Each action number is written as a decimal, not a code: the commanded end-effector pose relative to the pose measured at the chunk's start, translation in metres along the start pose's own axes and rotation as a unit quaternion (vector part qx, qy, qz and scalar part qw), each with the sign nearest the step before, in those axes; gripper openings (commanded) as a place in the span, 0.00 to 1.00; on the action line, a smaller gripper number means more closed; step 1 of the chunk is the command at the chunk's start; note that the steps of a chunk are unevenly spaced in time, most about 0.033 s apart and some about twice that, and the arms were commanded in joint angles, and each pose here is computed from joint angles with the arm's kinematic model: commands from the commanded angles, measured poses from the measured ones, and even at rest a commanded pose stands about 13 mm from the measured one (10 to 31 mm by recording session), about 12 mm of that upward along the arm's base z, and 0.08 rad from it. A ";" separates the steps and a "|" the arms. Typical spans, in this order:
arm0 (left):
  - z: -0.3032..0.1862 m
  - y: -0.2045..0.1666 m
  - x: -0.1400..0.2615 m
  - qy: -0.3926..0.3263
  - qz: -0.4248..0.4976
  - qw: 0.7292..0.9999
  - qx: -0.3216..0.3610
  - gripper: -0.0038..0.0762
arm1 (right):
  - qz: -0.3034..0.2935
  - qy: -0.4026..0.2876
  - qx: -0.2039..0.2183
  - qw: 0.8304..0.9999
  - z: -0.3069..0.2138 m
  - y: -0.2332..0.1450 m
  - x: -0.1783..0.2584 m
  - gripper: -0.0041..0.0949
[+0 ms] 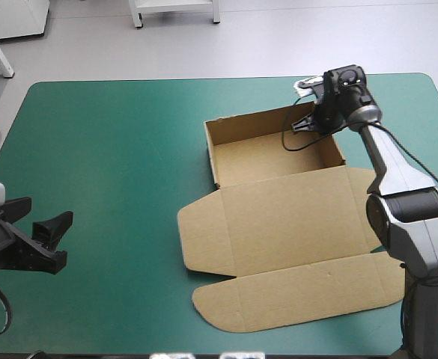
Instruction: Fold the box
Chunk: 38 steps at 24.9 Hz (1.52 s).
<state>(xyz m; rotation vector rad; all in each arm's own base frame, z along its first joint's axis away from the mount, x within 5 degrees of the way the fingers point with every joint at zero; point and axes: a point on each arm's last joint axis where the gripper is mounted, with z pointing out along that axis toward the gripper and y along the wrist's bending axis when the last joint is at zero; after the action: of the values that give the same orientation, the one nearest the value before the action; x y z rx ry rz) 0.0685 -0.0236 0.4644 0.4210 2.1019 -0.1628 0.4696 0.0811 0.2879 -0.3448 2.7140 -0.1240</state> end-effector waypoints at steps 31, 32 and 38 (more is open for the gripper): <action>0.006 0.003 -0.011 -0.016 0.010 1.000 -0.019 0.64 | 0.211 -0.049 0.087 0.972 -0.047 -0.284 0.109 0.47; 0.006 0.003 -0.011 -0.016 0.010 1.000 -0.019 0.64 | 0.209 -0.059 0.069 0.974 -0.046 -0.281 0.106 0.56; 0.006 0.003 -0.011 -0.016 0.008 1.000 -0.019 0.64 | 0.200 -0.050 0.078 0.975 -0.059 -0.280 0.109 0.65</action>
<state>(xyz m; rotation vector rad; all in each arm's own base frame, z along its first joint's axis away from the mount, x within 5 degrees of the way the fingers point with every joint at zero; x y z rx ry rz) 0.0780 -0.0243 0.4620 0.4202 2.1248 -0.1112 0.4263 -0.2168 0.2893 0.2580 2.6981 -0.0845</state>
